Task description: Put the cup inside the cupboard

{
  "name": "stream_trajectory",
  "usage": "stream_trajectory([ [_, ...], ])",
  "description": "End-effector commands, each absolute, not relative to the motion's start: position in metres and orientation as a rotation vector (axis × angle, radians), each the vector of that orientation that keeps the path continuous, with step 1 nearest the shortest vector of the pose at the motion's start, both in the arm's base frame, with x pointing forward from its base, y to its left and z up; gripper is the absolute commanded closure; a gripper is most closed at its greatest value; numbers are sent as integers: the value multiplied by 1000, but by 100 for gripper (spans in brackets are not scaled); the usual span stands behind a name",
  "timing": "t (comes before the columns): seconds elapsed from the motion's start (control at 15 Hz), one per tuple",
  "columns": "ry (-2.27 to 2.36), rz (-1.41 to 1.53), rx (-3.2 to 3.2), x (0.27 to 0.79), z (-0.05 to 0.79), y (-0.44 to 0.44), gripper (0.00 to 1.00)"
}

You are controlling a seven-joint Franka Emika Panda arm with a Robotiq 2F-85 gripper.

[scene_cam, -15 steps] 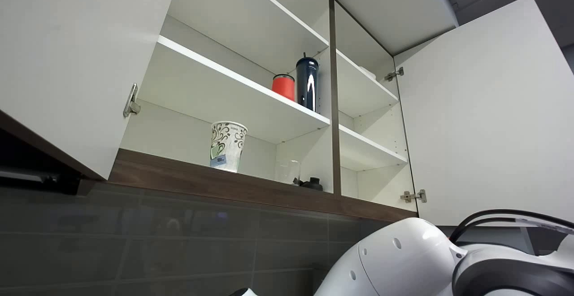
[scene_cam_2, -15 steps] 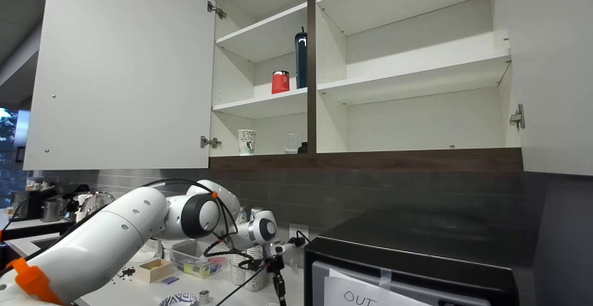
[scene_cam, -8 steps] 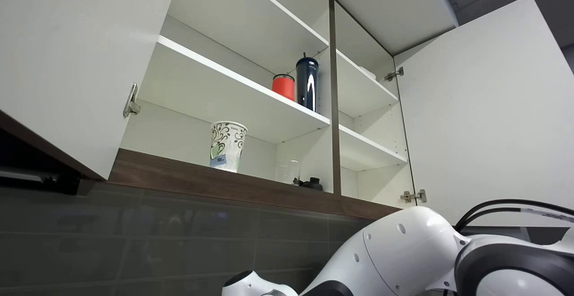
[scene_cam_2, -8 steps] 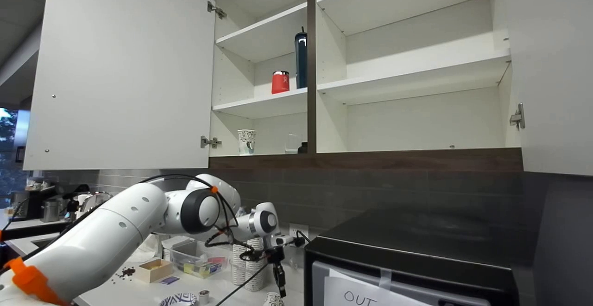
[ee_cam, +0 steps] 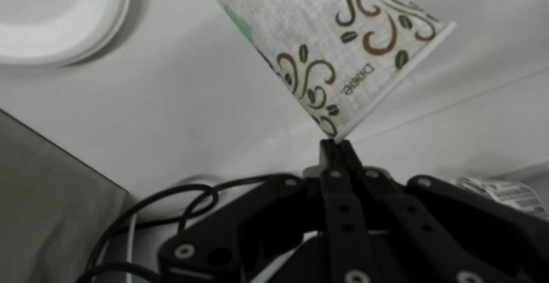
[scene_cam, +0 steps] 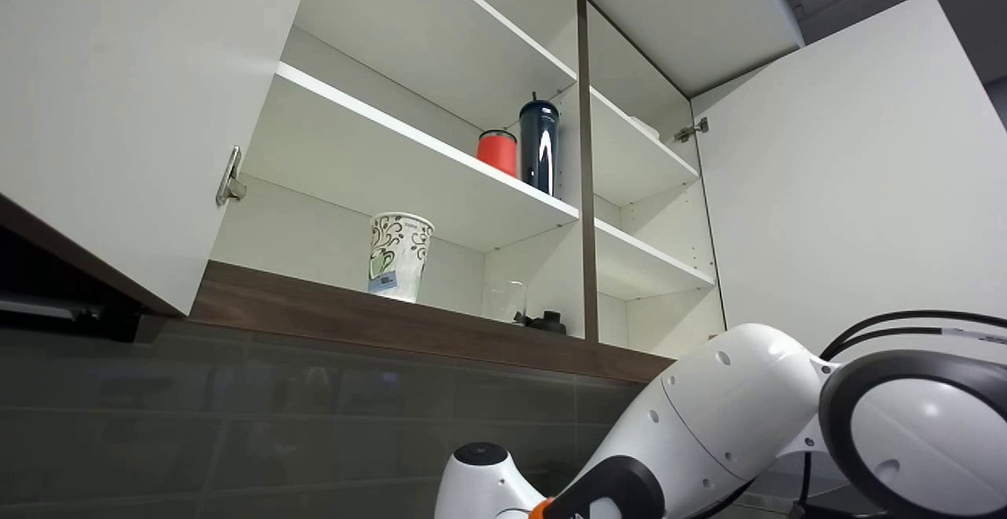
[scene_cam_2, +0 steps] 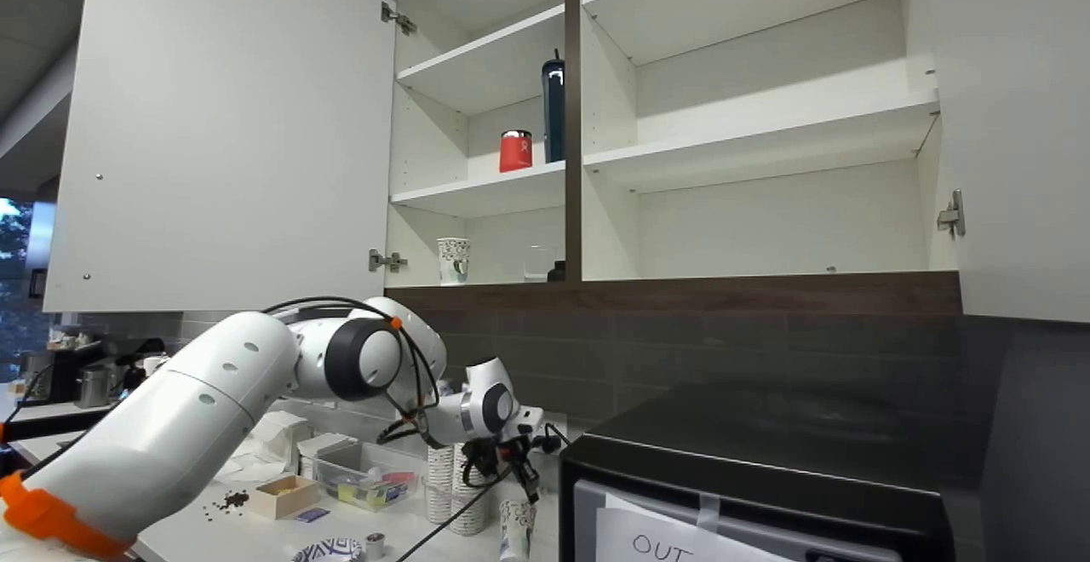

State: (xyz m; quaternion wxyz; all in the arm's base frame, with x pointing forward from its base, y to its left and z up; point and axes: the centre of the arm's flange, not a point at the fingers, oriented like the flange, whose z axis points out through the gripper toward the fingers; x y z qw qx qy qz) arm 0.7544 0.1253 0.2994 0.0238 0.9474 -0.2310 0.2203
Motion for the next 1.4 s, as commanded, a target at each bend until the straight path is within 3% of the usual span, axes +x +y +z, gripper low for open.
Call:
stream_trajectory([
  [0.0,-594,827,3061,697,300,92,100],
  [0.67,-506,1031,3314,640,283,57,100],
  [1.33,-597,1105,3337,632,269,31,100],
])
